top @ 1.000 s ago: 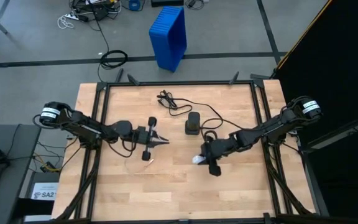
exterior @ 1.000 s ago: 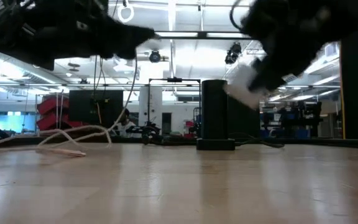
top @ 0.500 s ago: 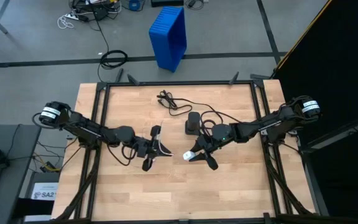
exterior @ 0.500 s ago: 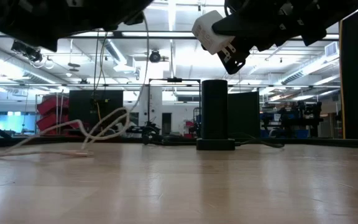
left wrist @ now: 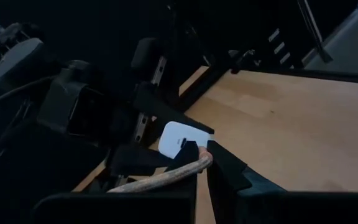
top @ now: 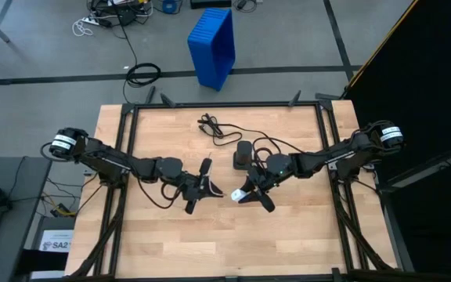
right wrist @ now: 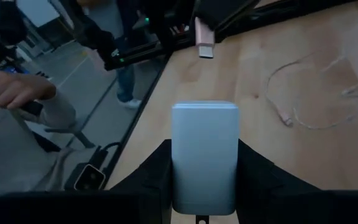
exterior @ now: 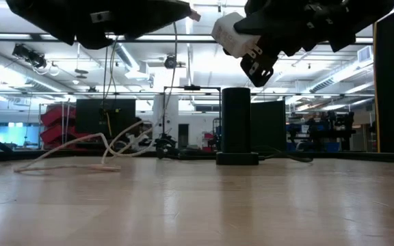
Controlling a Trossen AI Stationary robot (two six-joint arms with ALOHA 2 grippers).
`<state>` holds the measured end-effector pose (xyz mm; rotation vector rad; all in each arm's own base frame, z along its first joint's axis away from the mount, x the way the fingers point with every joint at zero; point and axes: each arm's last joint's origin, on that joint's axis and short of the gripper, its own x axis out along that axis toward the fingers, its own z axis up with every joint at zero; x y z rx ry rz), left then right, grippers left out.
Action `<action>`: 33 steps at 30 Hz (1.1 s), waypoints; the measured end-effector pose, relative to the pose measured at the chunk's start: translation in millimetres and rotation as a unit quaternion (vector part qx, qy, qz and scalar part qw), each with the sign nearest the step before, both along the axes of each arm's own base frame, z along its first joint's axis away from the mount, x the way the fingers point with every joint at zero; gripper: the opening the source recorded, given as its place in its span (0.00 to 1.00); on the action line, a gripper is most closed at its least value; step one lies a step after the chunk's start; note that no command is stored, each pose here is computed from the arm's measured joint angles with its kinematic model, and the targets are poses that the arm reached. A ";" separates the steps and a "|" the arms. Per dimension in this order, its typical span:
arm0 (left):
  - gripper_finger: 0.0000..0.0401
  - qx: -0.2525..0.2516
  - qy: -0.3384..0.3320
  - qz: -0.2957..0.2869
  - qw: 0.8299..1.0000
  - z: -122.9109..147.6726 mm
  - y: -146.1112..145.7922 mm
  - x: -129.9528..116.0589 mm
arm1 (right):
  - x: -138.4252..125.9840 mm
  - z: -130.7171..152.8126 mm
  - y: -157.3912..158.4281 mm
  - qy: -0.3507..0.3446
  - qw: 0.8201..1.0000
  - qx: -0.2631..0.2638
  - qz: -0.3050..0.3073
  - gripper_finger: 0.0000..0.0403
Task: Insert USB
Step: Insert the pink USB cable into the white charger adapter
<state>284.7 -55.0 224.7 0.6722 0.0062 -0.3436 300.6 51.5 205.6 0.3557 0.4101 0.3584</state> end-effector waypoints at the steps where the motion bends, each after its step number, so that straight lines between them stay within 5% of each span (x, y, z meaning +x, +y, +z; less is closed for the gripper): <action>1: 0.00 0.000 0.000 0.000 1.000 0.0 0.0 0.0 | -0.3 -0.7 0.5 0.004 1.000 -0.001 0.000 0.21; 8: 0.00 0.001 0.000 -0.010 1.000 -0.1 -0.5 -0.2 | 0.4 -4.0 1.4 0.013 1.000 -0.004 -0.005 0.21; 16: 0.00 0.026 0.007 -0.015 1.000 -2.8 -0.6 -0.5 | 38.7 -32.3 9.0 0.064 0.997 -0.002 0.030 0.21; 33: 0.00 0.019 0.046 -0.066 0.997 -9.7 -3.1 -3.0 | 50.6 -19.6 4.0 0.028 0.999 0.001 0.042 0.21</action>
